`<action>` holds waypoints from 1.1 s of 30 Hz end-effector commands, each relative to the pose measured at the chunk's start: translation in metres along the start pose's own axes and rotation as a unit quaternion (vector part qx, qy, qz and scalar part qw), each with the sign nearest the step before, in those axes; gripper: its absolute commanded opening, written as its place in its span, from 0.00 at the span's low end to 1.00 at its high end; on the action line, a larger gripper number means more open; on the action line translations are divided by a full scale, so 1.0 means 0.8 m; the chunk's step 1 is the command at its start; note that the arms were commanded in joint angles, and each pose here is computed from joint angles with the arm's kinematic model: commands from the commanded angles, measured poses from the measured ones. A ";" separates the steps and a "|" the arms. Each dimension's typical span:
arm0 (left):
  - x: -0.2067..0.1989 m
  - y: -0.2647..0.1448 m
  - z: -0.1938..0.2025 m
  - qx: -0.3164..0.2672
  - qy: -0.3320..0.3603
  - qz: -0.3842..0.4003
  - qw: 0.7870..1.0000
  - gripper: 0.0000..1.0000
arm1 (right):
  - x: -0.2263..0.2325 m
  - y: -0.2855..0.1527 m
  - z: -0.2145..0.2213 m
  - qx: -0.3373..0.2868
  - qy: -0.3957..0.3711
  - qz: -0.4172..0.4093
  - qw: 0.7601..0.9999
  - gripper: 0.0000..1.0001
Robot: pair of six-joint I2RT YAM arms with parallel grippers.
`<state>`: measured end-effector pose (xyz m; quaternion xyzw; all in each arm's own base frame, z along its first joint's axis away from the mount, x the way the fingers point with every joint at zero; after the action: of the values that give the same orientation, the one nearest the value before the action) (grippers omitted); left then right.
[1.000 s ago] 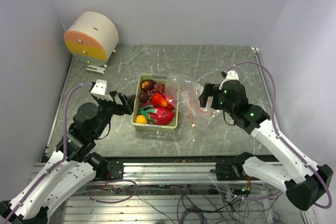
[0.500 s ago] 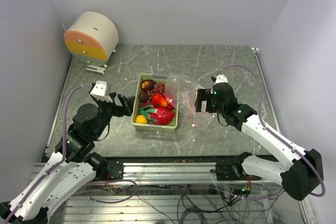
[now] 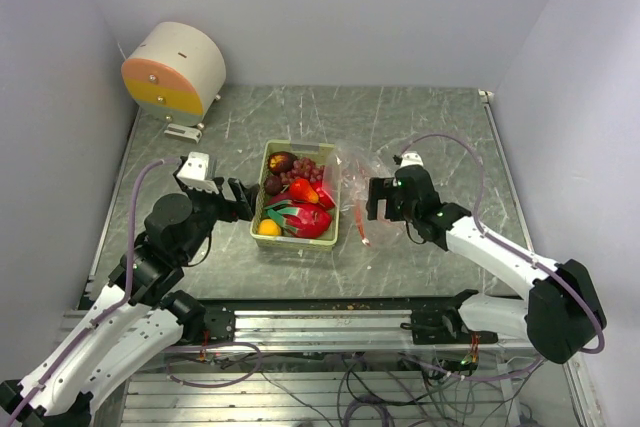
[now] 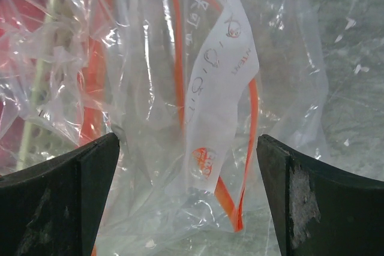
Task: Place the food in the zip-top bag and seal the zipper
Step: Pick up the zipper food storage bag at the center of the board.
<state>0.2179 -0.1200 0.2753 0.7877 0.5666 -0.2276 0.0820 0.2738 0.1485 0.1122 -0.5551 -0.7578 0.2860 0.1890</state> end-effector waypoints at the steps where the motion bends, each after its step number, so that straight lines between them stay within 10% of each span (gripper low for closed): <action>1: -0.001 -0.002 -0.001 -0.001 -0.002 0.006 1.000 0.95 | 0.000 0.005 -0.003 -0.037 0.019 -0.002 0.999 0.95; 12: -0.002 -0.005 0.001 0.000 -0.006 0.012 1.000 0.96 | -0.009 -0.002 -0.013 -0.056 0.040 0.019 0.997 0.00; 22: -0.018 -0.008 -0.010 -0.017 -0.018 0.045 0.999 0.96 | 0.008 -0.144 -0.149 -0.235 0.092 -0.115 0.961 0.00; 33: -0.094 -0.035 -0.059 -0.091 -0.046 0.225 0.969 0.96 | 0.083 -0.276 -0.219 -0.305 0.092 -0.404 0.857 0.00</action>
<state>0.2006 -0.1424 0.3055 0.8388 0.4727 -0.2228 0.1528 0.2322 0.1762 0.3526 -0.3993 -0.8998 -0.0816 0.1557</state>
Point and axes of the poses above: each gripper's point midway between its finger pads, its own y axis out along the fingers, its own x axis along the line the jaws close on, z = x × y, the point moved 2 cm from there along -y, back along the fingers, and after that the axes turned 13 degrees about -y, right-handed, at the moved point
